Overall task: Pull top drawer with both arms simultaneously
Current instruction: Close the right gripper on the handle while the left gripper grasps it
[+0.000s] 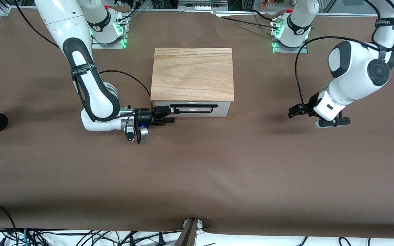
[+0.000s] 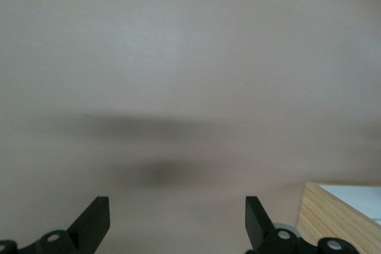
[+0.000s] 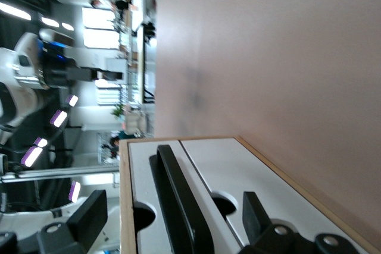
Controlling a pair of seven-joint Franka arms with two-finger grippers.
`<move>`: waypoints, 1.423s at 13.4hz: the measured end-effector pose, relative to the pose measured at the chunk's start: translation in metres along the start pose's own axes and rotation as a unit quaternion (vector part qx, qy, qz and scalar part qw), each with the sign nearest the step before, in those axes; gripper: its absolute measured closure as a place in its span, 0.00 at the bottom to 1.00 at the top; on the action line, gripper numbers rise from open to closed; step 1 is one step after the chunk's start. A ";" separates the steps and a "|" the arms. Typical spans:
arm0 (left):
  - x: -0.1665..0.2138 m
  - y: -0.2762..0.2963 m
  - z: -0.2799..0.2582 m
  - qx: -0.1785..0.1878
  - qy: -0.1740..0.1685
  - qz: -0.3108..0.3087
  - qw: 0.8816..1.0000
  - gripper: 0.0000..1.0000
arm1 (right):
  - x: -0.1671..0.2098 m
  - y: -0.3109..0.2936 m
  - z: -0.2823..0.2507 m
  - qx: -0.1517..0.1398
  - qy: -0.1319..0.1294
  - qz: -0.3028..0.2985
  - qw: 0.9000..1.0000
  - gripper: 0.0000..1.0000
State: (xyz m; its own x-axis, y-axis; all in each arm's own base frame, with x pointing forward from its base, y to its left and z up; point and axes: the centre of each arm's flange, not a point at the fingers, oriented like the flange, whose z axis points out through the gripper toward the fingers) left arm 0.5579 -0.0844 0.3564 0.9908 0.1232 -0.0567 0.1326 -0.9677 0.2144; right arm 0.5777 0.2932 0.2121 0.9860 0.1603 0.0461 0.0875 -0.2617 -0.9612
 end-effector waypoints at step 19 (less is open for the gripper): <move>-0.050 0.122 0.178 -0.557 0.044 0.070 0.827 0.00 | -0.039 0.051 0.007 0.113 0.009 0.043 0.993 0.82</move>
State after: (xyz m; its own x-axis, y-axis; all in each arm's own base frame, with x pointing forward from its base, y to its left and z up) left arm 0.5191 -0.2476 0.2114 0.9903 0.0902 0.1058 -0.0885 -0.1781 0.9800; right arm 0.5428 0.2801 0.1590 0.9911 0.1283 -0.0354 -0.0288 -0.0529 -0.9982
